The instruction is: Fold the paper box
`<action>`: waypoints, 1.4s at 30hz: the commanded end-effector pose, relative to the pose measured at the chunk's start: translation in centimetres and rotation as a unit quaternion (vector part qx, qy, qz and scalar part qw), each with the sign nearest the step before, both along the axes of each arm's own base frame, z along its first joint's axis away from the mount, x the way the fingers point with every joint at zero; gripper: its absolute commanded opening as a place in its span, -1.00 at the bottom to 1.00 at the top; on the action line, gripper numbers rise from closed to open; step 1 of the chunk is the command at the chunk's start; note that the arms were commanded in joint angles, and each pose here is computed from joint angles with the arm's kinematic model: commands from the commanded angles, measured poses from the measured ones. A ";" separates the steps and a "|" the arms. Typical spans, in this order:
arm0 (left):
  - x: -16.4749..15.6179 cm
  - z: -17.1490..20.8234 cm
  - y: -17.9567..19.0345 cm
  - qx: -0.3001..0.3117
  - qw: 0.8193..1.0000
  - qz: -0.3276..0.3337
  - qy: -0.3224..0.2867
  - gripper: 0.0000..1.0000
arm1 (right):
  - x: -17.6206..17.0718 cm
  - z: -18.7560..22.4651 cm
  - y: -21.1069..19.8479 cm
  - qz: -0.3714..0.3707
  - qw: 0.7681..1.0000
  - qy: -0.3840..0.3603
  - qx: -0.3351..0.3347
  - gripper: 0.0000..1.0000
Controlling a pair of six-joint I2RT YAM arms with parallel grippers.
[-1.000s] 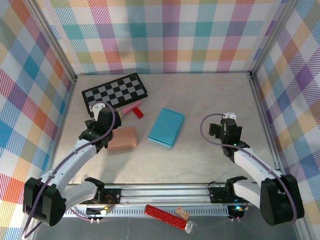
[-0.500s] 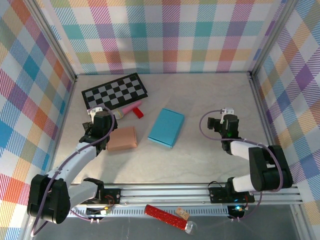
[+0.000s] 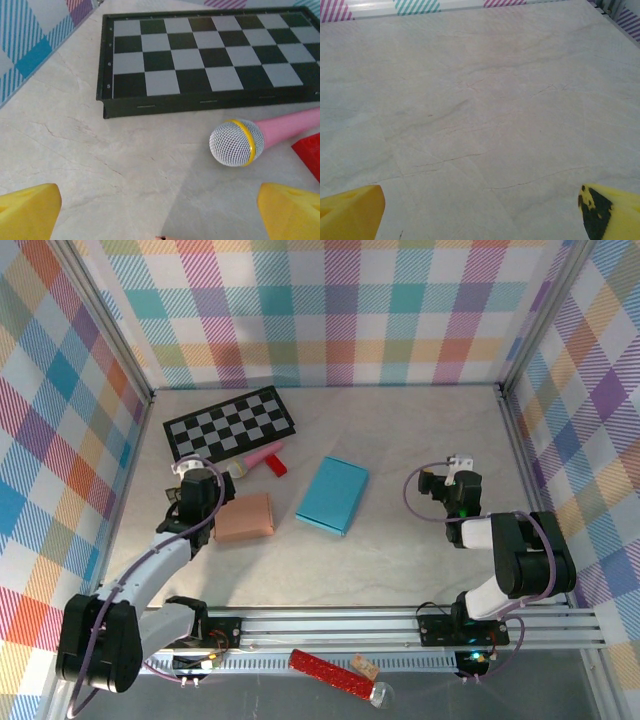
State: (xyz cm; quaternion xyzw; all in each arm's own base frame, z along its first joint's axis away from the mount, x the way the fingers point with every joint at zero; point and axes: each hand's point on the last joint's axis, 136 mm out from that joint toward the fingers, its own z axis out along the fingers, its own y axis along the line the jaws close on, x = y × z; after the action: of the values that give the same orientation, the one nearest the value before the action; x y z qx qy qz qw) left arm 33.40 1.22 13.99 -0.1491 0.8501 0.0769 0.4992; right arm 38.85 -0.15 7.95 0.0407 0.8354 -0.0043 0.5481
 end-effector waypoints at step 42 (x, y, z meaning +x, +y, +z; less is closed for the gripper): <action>4.3 -4.8 1.3 -0.001 0.992 -0.033 -0.122 1.00 | 0.7 1.3 0.0 -0.002 1.000 -0.027 0.009 0.98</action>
State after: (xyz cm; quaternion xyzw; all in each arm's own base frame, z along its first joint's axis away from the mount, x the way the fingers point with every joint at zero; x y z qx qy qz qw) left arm 36.66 2.42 7.95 -0.1254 0.7935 0.0345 0.5945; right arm 38.90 -0.16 8.08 0.0410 0.8338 -0.0042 0.5506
